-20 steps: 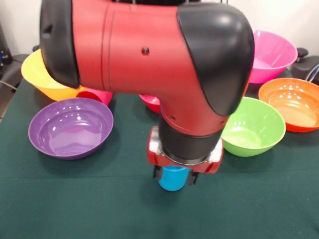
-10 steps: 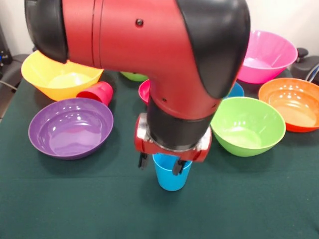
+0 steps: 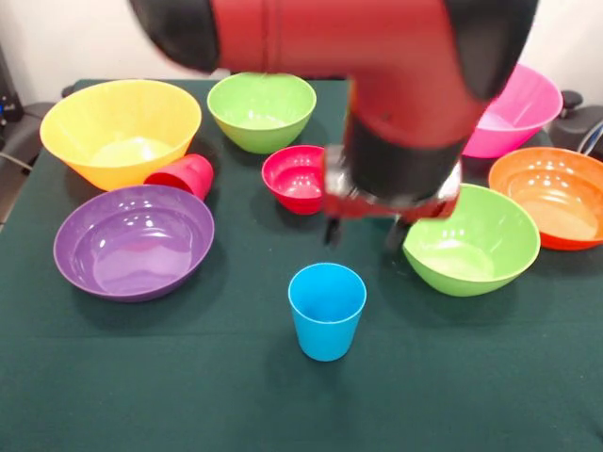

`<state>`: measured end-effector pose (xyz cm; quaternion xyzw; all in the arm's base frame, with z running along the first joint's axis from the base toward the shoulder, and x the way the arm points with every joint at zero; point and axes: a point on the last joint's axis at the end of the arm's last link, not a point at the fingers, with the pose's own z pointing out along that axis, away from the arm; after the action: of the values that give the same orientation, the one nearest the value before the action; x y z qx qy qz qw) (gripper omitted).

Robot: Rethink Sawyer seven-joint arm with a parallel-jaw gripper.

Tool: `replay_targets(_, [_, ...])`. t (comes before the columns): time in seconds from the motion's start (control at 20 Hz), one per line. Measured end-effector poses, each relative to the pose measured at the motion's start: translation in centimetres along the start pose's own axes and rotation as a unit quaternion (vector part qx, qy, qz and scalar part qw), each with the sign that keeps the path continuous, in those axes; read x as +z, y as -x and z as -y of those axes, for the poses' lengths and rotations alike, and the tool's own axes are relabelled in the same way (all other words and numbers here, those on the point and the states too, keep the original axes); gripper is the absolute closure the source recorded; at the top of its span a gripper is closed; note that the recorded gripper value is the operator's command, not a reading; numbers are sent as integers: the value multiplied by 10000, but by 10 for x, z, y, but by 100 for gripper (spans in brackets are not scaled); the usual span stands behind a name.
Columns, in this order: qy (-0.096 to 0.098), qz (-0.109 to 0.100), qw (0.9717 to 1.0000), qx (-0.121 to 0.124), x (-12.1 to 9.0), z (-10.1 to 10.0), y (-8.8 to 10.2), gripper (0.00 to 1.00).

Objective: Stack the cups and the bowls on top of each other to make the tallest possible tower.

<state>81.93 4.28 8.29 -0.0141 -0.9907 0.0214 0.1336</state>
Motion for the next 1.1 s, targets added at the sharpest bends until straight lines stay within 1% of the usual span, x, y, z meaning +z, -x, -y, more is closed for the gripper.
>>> replay_targets(0.1, [58, -108, 9999, -59, -8, -9, -13, 0])
replay_targets(0.15, [92, -231, 9996, -100, -18, -18, -28, 0])
replay_targets(0.3, [103, -376, 9992, -97, -31, -29, -48, 0])
replay_targets(0.35, [108, -470, 9988, -72, -39, -36, -62, 0])
replay_targets(0.5, [64, -628, 9980, 3, -52, -44, -85, 0])
replay_targets(0.6, [26, -695, 9976, 43, -57, -46, -98, 0])
replay_targets(0.65, [-15, -750, 9971, 81, -63, -47, -112, 0])
replay_targets(0.75, [-69, -736, 9972, 99, -66, -45, -123, 0])
replay_targets(0.9, [-166, -611, 9979, 100, -64, -40, -137, 0])
replay_targets(1.0, [-197, -507, 9985, 105, -61, -35, -144, 0])
replay_targets(1.05, [-205, -381, 9990, 115, -56, -30, -148, 0])
replay_targets(1.1, [-200, -313, 9992, 123, -52, -28, -150, 0])
